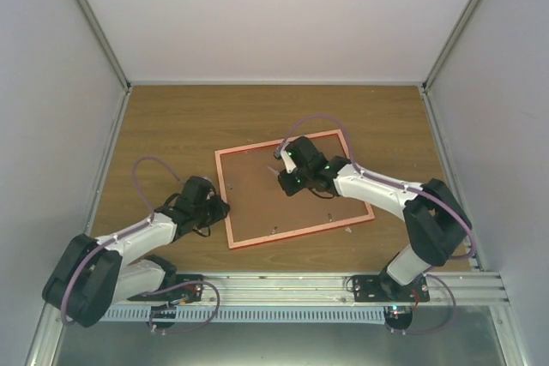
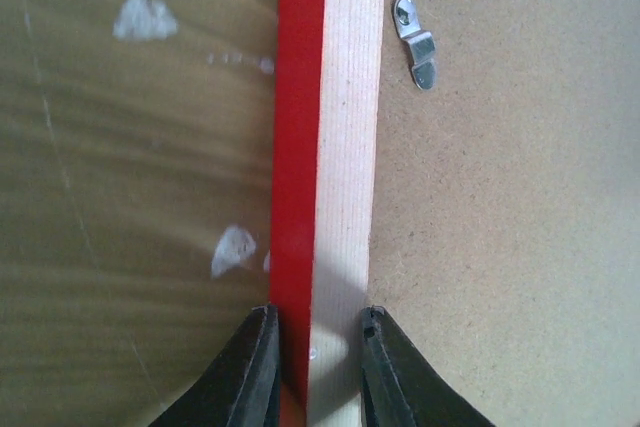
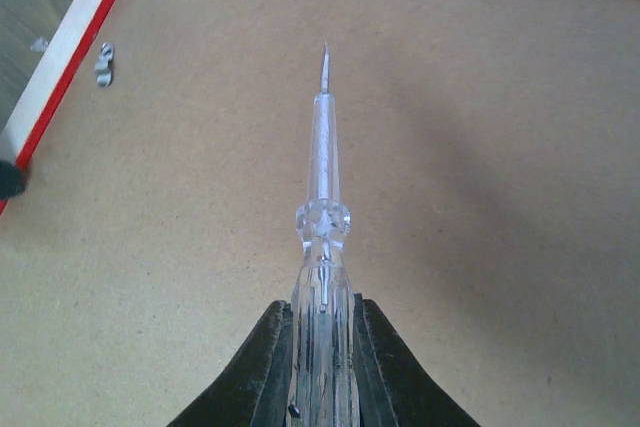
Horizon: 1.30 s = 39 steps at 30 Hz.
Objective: Take the photo out of the frame
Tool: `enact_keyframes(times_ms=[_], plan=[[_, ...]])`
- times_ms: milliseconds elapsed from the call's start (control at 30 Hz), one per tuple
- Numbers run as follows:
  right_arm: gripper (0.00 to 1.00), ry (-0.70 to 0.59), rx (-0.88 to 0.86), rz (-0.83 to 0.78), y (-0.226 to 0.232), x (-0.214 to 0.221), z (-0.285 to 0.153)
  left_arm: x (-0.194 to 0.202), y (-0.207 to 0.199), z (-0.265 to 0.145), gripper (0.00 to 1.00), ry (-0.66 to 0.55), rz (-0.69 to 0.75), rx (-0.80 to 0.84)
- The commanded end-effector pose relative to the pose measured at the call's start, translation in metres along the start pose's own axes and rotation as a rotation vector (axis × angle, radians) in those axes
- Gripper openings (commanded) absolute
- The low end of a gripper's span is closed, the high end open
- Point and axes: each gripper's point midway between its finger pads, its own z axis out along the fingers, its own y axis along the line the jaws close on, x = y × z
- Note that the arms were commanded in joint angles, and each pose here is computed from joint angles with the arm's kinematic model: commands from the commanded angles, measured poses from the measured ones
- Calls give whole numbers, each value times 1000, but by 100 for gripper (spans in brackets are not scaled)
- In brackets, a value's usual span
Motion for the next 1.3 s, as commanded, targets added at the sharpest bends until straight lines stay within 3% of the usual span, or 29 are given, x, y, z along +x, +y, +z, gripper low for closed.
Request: enact_keyframes(times_ms=[0,200,300,433,633,800,1067,1267], plan=[[0,-86,29,26,-9,-13,-10,23,-2,-2,10,25,-205,37],[1,-108,25,32,-13,-11,-13,51,-11,-2,14,44,-303,71],[1,-116,23,32,-15,-9,-15,60,-12,-2,18,65,-269,32],[1,-127,16,29,-16,-8,-18,54,-7,-8,31,48,-180,-51],[1,-140,11,19,-17,-6,-20,5,-6,-32,55,-103,59,-181],[1,-147,0,12,-16,-4,-20,-61,-18,-42,75,-206,282,-275],[1,-150,-29,12,-12,5,-18,-131,-47,-8,81,-152,519,-261],[0,-168,-78,12,-4,4,-19,-152,-59,24,83,-154,629,-212]])
